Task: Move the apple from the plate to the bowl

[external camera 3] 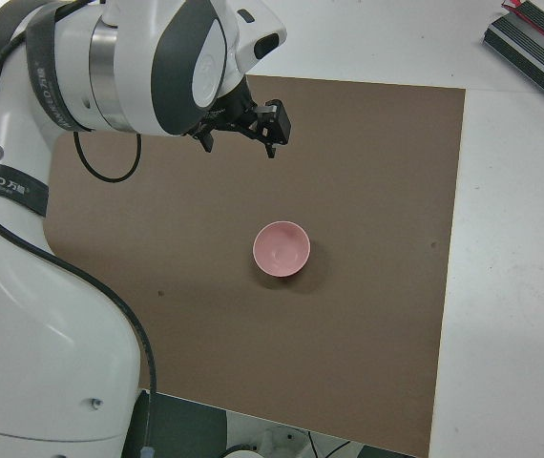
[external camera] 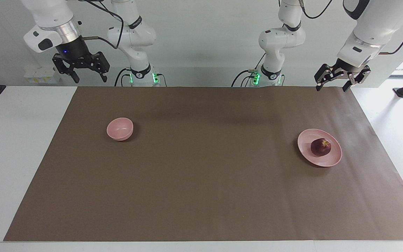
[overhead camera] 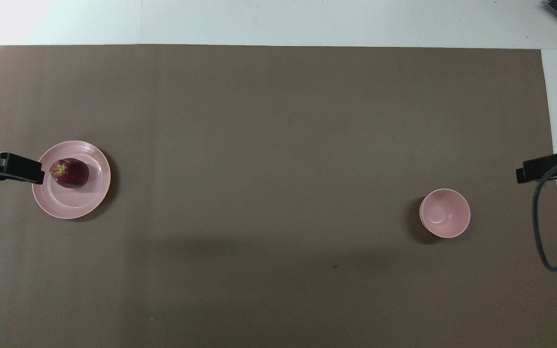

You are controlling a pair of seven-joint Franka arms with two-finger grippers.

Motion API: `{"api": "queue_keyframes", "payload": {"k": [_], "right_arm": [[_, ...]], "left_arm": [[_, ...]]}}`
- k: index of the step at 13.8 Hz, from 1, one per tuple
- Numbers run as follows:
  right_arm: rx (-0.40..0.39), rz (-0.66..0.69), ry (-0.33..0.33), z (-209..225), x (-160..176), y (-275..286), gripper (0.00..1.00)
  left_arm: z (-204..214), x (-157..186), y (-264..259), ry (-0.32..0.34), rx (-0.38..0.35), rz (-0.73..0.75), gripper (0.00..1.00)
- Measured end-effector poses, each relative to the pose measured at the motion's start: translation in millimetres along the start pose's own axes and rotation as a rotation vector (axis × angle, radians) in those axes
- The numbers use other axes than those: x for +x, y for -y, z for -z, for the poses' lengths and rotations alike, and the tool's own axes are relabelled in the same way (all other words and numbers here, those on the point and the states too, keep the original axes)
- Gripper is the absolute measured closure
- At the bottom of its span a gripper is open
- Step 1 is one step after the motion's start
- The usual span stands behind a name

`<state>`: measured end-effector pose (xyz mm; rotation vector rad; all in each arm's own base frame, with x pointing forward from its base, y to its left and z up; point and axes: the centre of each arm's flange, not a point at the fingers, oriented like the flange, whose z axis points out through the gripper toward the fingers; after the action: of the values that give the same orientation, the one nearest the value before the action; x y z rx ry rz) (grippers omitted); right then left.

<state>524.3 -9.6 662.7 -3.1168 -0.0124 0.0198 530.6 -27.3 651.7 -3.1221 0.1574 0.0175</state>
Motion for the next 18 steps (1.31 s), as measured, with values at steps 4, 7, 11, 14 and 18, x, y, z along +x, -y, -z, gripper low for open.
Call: {"api": "queue_keyframes", "payload": {"k": [4,7,11,14,18], "right_arm": [[0.000,0.000,0.000,0.0,0.0,0.3,0.00],[0.000,0.002,0.000,0.0,0.0,0.9,0.00],[0.000,0.003,0.000,0.0,0.0,1.7,0.00],[0.000,0.006,0.000,-0.1,0.1,3.3,0.00],[0.000,0.009,0.000,-0.1,0.1,5.0,0.00]], "left_arm": [[3.7,0.9,7.8,-0.022,-0.038,0.044,0.00],[3.1,1.5,10.1,-0.026,-0.041,0.050,0.00],[3.1,1.5,9.5,-0.026,-0.041,0.049,0.00],[3.1,1.4,9.9,-0.026,-0.041,0.050,0.00],[1.7,0.8,11.8,-0.020,-0.042,0.064,0.00]]}}
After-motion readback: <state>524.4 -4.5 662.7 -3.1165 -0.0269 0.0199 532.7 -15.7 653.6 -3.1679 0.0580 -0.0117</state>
